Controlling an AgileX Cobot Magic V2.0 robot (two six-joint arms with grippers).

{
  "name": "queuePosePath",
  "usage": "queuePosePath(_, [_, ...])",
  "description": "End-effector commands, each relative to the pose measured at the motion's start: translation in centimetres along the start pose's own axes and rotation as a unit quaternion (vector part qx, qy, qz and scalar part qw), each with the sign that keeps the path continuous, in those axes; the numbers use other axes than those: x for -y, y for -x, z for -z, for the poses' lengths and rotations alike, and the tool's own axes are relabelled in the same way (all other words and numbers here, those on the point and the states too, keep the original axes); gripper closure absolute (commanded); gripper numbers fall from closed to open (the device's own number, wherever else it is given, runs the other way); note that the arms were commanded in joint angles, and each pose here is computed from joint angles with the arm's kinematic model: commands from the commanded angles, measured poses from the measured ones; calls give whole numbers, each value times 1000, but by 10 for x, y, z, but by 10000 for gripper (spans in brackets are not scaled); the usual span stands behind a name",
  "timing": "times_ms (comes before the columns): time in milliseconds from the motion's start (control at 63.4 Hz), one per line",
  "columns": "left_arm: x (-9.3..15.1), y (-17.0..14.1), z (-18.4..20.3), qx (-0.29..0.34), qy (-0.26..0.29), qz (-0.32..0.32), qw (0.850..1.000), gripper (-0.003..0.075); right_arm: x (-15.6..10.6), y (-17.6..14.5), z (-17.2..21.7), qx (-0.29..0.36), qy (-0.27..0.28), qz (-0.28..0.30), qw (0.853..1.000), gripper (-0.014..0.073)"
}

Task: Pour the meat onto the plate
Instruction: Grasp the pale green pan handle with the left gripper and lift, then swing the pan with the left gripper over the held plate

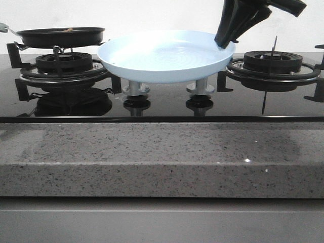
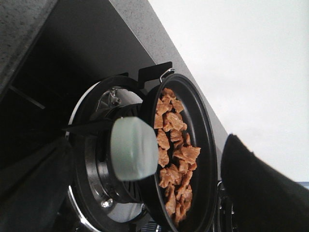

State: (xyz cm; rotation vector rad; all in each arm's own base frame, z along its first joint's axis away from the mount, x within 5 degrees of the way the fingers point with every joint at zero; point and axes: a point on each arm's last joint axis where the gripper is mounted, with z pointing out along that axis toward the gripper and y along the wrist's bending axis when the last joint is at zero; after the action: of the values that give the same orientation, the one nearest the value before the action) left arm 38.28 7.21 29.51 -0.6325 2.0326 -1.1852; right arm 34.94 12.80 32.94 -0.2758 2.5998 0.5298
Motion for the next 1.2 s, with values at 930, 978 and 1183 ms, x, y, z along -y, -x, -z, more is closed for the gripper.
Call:
queuePosePath(930, [26,8,-3,17,-42,-20,999,741,-10,8,28,59,16,6,998,664])
queuePosePath(978, [26,8,-2,14,-45,-19,999,741,-10,8,28,59,16,6,998,664])
queuePosePath(1183, [36,8,9,-11,-119,-1,993,741,-10,8,28,59,16,6,998,664])
